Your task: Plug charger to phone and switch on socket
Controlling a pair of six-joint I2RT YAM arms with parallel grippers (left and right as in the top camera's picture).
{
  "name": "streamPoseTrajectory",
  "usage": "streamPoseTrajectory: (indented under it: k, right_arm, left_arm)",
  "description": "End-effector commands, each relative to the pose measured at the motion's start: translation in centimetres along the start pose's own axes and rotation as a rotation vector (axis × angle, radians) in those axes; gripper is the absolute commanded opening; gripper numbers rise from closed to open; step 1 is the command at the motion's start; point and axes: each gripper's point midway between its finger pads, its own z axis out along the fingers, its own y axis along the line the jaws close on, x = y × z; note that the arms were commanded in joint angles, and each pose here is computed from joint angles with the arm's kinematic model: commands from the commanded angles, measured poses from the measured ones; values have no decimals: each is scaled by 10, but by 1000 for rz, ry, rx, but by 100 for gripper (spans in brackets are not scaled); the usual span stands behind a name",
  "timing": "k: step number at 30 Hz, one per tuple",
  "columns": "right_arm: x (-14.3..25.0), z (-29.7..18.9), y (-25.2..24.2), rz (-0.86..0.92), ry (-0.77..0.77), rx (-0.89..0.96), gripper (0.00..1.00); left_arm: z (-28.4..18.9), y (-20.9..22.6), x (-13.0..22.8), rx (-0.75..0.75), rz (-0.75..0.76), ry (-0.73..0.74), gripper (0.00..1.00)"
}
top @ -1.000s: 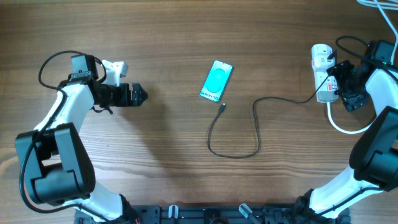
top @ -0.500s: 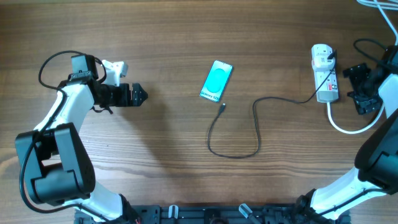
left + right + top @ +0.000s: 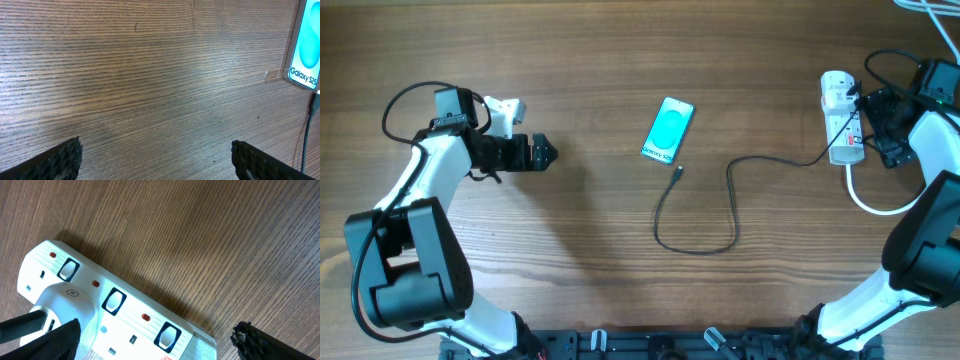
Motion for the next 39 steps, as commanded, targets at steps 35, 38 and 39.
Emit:
streamPoseTrajectory:
  k: [35, 38, 39]
  right_arm:
    - [17, 40, -30, 137, -90, 32, 100]
    - [14, 34, -23, 22, -60, 33, 100]
    - [11, 26, -22, 13, -41, 52, 100]
  left_arm:
    - [-6, 0, -7, -11, 19, -23, 100]
    - [-6, 0, -7, -11, 19, -23, 100]
    - [-6, 0, -7, -11, 19, -23, 100]
